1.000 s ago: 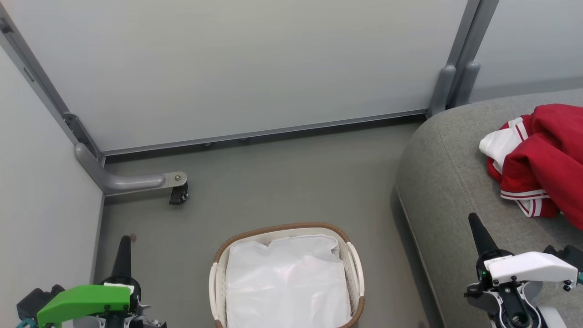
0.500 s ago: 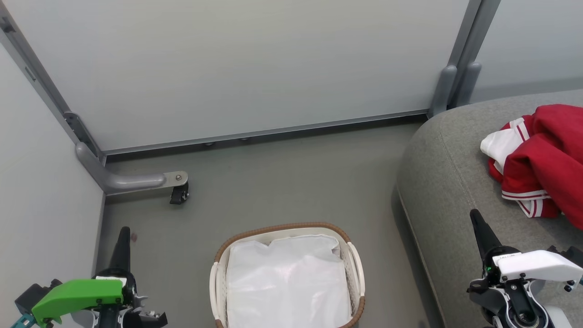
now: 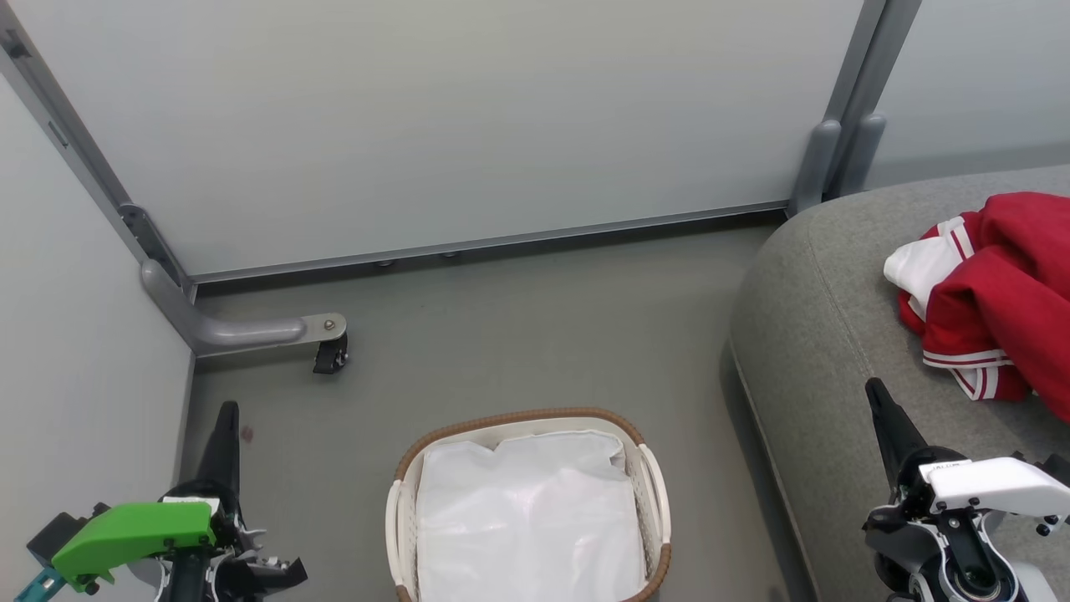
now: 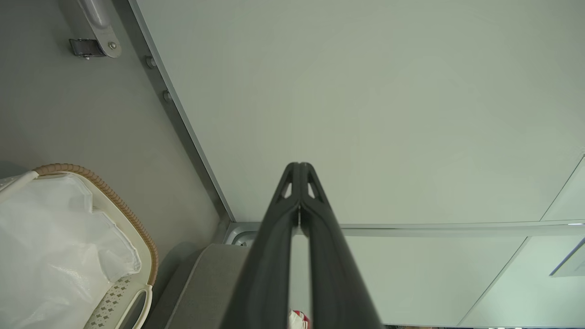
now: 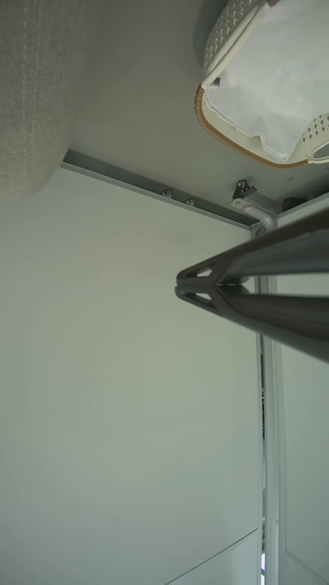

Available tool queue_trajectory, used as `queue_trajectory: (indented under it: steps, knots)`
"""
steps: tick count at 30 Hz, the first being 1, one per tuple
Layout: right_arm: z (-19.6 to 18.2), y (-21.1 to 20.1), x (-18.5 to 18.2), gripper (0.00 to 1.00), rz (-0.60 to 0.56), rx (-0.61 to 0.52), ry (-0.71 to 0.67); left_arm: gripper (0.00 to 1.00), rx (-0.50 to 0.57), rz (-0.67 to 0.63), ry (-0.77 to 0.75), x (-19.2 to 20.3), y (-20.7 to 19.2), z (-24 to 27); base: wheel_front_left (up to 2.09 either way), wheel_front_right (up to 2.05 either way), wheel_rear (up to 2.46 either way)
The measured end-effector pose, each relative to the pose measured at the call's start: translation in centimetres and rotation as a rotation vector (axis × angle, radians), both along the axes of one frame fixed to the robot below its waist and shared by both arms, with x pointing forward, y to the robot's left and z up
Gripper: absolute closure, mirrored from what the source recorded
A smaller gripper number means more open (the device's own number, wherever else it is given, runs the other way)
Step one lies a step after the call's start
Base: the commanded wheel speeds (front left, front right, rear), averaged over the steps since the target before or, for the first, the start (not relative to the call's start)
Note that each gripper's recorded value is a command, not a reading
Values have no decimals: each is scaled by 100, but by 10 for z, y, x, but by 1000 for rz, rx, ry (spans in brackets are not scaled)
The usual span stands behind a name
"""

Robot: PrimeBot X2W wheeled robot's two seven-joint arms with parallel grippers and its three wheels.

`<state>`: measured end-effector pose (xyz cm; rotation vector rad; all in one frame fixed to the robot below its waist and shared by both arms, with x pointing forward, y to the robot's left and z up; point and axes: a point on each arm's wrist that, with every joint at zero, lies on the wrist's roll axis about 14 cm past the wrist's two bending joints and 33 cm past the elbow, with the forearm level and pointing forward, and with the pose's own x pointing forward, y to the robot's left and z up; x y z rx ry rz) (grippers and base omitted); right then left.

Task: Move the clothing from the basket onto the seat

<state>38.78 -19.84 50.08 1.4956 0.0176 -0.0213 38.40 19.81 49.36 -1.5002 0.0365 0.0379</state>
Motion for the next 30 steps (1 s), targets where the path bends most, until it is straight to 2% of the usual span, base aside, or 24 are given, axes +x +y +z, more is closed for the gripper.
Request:
queue_trajectory:
  steps: [12,30]
  knots:
    - [5,0,1,100,5,79,-20,100,-75,-1,-31,3,1,9,0,0,0]
    - [6,0,1,100,4,81,-22,100,-77,-1,-35,4,1,10,0,0,0]
